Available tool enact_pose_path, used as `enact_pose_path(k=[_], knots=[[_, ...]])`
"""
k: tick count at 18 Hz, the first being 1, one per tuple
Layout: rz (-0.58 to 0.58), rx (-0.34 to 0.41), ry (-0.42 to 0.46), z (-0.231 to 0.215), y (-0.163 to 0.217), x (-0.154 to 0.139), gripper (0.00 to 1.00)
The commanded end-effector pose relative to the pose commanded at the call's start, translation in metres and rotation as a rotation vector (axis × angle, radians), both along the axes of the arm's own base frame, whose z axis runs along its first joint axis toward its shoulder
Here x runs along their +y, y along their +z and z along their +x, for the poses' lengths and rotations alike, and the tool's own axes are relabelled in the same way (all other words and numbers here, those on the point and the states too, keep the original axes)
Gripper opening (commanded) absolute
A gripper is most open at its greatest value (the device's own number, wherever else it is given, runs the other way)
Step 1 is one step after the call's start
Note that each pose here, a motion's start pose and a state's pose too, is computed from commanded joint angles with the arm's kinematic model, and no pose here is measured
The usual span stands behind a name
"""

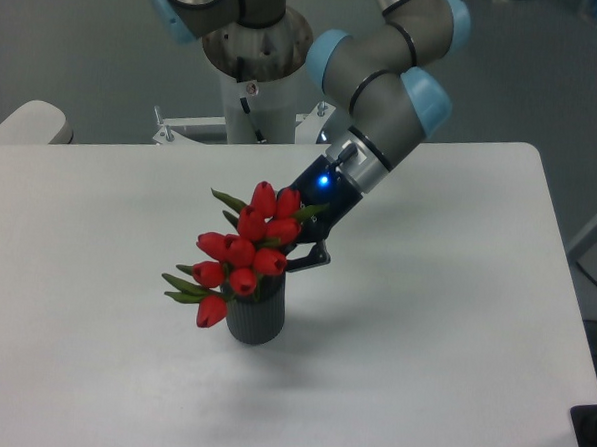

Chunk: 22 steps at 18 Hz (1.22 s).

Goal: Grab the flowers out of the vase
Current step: 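Lift the gripped tulips upward out of the grey vase, then carry the held tulips away from the vase and hold them aloft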

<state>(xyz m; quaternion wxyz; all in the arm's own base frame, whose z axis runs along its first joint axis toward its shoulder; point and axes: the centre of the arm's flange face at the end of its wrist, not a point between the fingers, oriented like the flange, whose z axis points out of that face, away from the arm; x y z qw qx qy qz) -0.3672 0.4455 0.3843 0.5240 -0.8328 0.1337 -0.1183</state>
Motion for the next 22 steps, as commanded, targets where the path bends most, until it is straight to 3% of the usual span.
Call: enact_pose_path(k=[22], knots=[[0.083, -0.086, 0.087, 0.012, 0.129, -0.004, 0.27]])
